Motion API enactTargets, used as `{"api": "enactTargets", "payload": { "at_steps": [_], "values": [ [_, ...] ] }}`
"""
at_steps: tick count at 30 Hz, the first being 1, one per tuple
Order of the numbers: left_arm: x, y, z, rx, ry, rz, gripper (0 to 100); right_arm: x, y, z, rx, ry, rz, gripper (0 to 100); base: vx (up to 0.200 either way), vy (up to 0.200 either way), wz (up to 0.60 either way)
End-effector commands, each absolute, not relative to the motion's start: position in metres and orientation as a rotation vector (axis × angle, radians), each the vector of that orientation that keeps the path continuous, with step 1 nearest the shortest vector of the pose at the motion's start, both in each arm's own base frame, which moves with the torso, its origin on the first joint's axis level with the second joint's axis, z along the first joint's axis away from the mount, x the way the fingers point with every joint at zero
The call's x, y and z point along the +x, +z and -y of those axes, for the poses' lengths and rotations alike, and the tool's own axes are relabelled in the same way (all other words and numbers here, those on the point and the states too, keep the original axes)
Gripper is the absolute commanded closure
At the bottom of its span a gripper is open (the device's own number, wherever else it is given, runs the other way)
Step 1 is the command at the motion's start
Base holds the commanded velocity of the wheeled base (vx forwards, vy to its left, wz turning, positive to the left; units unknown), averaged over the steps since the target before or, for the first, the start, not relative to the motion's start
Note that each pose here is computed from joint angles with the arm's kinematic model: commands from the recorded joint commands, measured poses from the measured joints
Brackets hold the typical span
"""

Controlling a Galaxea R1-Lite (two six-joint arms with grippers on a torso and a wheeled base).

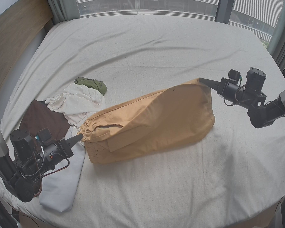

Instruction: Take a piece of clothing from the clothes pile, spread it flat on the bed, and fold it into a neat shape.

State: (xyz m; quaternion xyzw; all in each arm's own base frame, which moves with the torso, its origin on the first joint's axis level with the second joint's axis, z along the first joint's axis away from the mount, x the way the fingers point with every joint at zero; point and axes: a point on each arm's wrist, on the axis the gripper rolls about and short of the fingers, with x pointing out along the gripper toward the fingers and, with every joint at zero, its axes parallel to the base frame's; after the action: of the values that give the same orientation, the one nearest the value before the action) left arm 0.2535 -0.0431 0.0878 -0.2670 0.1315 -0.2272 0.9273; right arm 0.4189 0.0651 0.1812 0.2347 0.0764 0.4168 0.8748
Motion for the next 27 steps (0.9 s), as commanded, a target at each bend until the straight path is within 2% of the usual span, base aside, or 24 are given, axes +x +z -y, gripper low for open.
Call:
{"api": "enactTargets", "payload": {
  "at_steps": [1,27],
  "values": [
    [0.257,0.084,0.042,-0.549,-0.458,-0.277,100,0.429,0.178,-0.066,0.492,0.869,-0.163,100,0.000,0.000,0.00],
    [0.291,0.072,0.039,-0.550,-0.378,-0.243,100,0.472,0.179,-0.081,0.495,0.855,-0.157,100,0.000,0.000,0.00]
  ]
}}
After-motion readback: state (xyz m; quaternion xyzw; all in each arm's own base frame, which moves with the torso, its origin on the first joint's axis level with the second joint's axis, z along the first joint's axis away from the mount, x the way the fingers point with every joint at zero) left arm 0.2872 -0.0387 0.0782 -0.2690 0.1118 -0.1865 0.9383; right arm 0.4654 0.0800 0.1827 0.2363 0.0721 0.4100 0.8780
